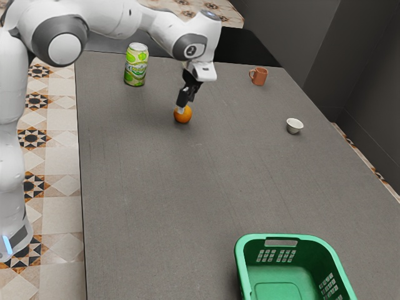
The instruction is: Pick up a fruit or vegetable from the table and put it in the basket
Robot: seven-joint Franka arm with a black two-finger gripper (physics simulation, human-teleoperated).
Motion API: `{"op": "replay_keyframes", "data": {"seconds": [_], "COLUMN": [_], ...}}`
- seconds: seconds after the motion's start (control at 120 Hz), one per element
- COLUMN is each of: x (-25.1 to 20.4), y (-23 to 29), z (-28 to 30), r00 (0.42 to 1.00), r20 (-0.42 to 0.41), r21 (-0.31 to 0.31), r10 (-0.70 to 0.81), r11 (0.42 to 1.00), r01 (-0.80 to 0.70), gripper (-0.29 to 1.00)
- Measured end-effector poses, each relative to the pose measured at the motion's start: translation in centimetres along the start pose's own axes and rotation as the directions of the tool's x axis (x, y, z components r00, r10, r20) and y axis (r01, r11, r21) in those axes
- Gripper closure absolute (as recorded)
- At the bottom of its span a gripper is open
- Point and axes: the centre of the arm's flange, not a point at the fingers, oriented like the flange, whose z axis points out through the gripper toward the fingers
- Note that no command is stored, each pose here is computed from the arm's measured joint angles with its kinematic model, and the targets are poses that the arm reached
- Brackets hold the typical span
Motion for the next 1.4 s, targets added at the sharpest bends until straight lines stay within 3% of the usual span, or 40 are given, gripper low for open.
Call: {"op": "replay_keyframes", "data": {"seconds": [1.008,1.167,1.4], "x": [0.8,0.8,0.8], "y": [-1.1,-1.2,-1.3], "z": [4.1,4.2,3.6], "r00": [0.998,0.999,0.999], "r20": [0.038,0.034,0.026], "r21": [-0.051,-0.054,-0.044], "r10": [0.04,0.037,0.035], "r11": [0.998,0.998,0.998], "r01": [-0.038,-0.035,-0.034], "gripper": [0.0,0.28,0.35]}}
